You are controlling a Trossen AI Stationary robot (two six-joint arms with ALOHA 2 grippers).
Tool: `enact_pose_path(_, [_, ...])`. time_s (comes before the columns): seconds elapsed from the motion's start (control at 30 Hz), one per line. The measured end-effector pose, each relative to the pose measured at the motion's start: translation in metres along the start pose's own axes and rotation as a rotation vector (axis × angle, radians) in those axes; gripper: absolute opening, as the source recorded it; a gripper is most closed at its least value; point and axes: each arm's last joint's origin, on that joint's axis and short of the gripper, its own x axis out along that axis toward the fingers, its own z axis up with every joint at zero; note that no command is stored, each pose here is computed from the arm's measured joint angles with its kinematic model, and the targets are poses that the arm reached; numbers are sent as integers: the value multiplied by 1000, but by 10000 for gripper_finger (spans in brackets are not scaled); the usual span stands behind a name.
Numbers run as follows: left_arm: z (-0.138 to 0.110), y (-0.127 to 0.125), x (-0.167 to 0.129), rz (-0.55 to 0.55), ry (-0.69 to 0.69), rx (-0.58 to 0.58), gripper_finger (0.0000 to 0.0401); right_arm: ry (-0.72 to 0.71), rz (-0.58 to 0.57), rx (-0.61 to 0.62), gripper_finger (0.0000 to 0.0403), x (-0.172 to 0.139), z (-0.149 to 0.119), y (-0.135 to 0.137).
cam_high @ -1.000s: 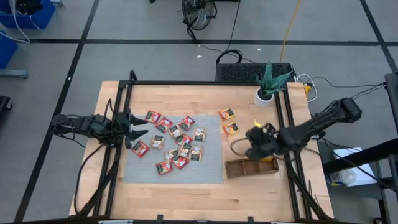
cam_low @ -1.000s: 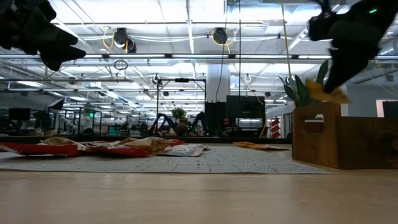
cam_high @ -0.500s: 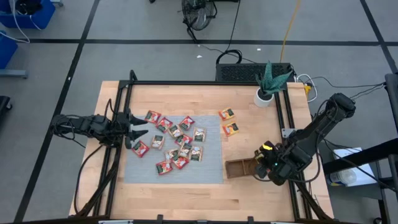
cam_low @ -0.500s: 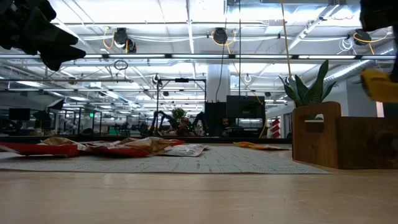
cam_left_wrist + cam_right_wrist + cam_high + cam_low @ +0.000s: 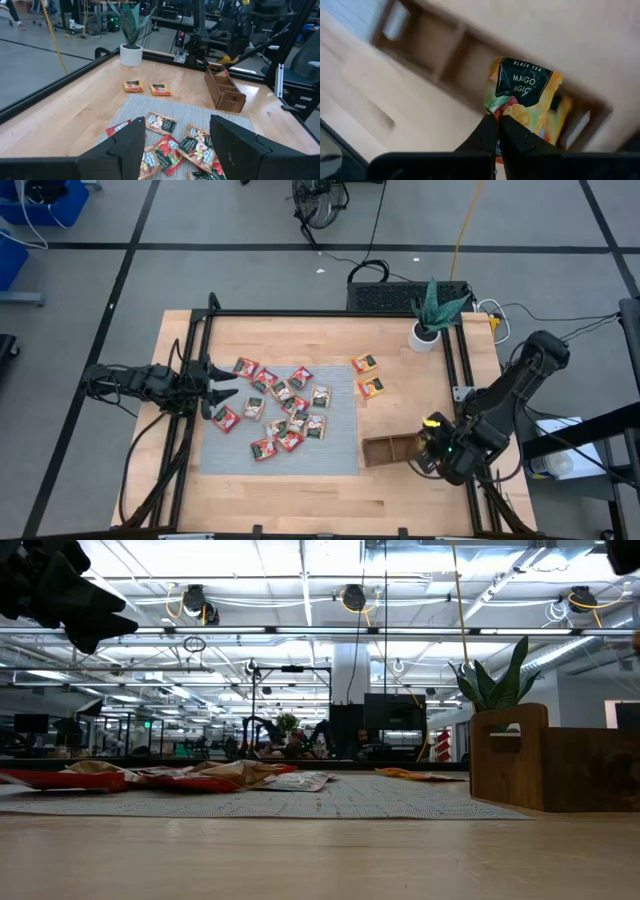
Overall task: Pick & Place Tea
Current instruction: Put the yellow tea bag into the right section of the wooden organizer
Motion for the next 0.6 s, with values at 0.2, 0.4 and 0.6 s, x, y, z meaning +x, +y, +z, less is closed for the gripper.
enact_pose_path(0.2, [0,0,0,0,0,0,223,59,48,53,0,6,-15,10])
enact_pose_path(0.4, [0,0,0,0,0,0,223,-11,9,18,0,20,-24,16])
enact_pose_path(0.6, [0,0,0,0,0,0,223,-40,-14,-1,0,27,-27,19])
